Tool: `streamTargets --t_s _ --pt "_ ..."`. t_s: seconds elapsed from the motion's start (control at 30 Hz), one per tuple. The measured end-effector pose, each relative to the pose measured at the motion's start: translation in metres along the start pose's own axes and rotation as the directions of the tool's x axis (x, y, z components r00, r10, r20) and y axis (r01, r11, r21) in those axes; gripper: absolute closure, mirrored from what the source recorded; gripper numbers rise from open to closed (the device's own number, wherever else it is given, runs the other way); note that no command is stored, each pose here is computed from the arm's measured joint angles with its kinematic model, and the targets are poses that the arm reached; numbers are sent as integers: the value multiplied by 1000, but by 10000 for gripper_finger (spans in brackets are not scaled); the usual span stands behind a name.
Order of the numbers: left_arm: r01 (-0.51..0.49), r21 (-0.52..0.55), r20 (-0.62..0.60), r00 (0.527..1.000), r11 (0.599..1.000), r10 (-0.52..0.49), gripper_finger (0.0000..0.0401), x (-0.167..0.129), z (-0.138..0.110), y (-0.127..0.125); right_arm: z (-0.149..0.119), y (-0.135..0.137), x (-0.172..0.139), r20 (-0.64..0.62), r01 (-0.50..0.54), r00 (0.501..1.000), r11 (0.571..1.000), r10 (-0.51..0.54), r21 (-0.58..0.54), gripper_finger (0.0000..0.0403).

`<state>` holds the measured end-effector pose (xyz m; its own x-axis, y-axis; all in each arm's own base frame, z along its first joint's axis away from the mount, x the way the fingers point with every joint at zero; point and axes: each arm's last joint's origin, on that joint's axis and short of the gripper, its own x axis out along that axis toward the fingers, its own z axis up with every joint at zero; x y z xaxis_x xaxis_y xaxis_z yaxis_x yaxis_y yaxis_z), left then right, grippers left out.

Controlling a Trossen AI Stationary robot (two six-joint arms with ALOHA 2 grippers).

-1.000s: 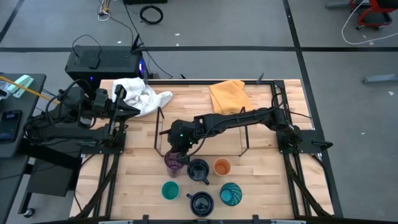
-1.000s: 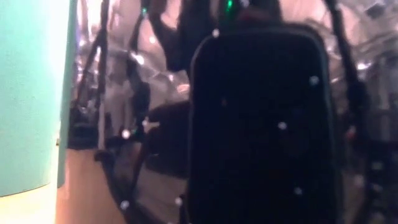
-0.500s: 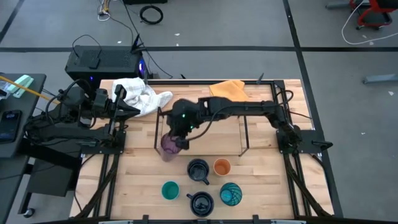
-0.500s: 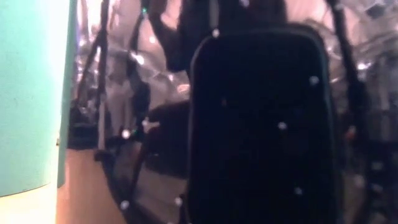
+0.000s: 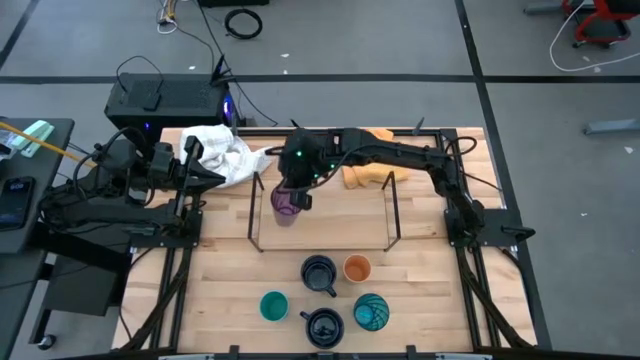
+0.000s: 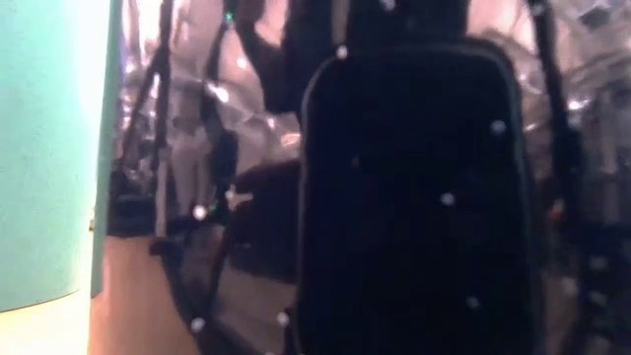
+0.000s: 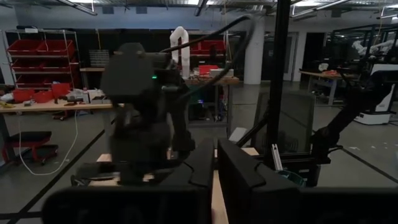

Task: Stack small to large cups/mugs on shelf
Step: Put the purple transparent glass on the shelf

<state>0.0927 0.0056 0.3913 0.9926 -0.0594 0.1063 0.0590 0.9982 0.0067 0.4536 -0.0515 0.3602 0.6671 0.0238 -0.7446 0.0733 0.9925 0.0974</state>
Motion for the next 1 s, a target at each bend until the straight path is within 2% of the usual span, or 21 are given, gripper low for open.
streamTargets --t_s 0.33,1.0 --pt "0 0 0 1000 1000 0 370 0 0 0 3 -37 -5 38 68 997 997 -69 43 394" --pt "0 0 0 1000 1000 0 375 0 0 0 8 -43 -6 90 60 994 997 -63 39 393"
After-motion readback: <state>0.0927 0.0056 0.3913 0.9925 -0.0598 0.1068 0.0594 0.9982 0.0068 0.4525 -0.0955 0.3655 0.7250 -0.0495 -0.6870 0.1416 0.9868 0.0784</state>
